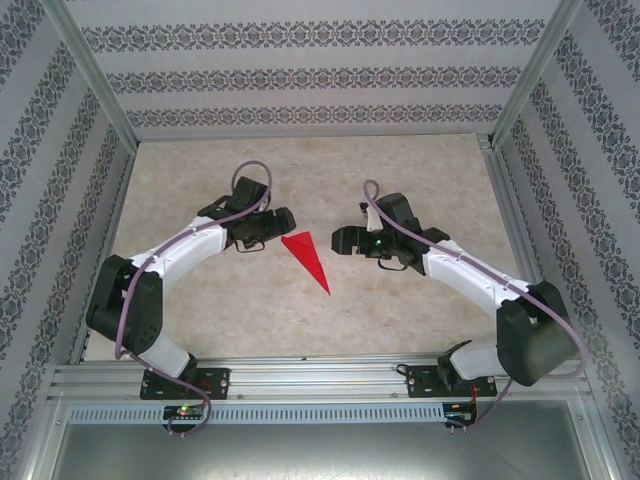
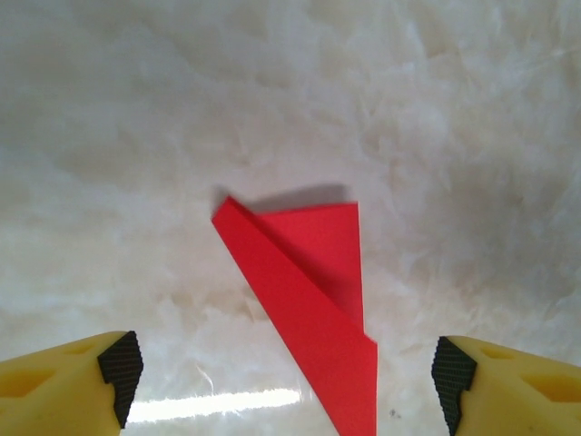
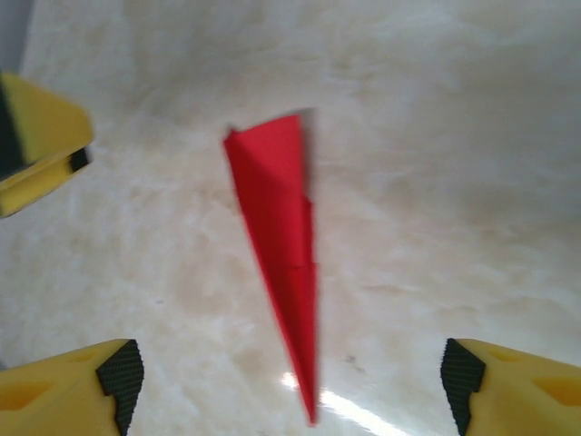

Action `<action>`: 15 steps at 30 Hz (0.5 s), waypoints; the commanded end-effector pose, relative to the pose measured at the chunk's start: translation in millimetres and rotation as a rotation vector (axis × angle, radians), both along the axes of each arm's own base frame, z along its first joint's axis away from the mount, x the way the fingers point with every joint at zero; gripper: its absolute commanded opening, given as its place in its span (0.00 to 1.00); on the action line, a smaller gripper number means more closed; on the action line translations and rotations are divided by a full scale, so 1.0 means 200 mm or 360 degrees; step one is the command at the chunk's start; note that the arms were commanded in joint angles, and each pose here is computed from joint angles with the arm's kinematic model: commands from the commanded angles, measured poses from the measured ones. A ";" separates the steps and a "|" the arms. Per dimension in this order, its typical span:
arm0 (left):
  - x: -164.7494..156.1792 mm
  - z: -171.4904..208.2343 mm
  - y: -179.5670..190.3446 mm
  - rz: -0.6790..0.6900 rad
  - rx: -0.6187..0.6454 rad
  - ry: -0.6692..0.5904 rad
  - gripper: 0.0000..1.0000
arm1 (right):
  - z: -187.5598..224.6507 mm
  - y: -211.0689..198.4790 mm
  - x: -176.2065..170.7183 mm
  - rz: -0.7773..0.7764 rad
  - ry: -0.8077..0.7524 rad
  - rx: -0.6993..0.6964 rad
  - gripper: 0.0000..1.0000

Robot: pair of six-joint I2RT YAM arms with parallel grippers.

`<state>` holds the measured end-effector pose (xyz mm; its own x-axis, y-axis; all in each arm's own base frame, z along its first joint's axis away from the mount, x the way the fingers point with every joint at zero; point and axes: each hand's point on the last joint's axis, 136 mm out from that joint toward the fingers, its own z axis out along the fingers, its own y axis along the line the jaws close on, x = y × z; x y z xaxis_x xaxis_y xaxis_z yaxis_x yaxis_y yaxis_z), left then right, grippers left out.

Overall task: Fold a paper plane with a square sheet of paper (pick it up from the middle)
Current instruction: Move a paper plane to the center of the table.

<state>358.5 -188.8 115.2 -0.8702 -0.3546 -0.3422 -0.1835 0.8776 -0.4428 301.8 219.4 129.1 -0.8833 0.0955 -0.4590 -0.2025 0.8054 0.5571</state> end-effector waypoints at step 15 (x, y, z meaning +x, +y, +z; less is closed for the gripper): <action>-0.11 -0.33 -0.26 -0.0022 0.0568 0.0376 0.77 | -0.15 -0.29 -0.03 -0.0327 0.0076 -0.0151 0.91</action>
<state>345.9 -257.1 52.1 -0.9399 -0.2372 -0.2454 -0.1989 0.9650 -0.1711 297.2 169.3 102.0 -0.8749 0.2057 -0.4384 -0.0409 0.8707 0.4902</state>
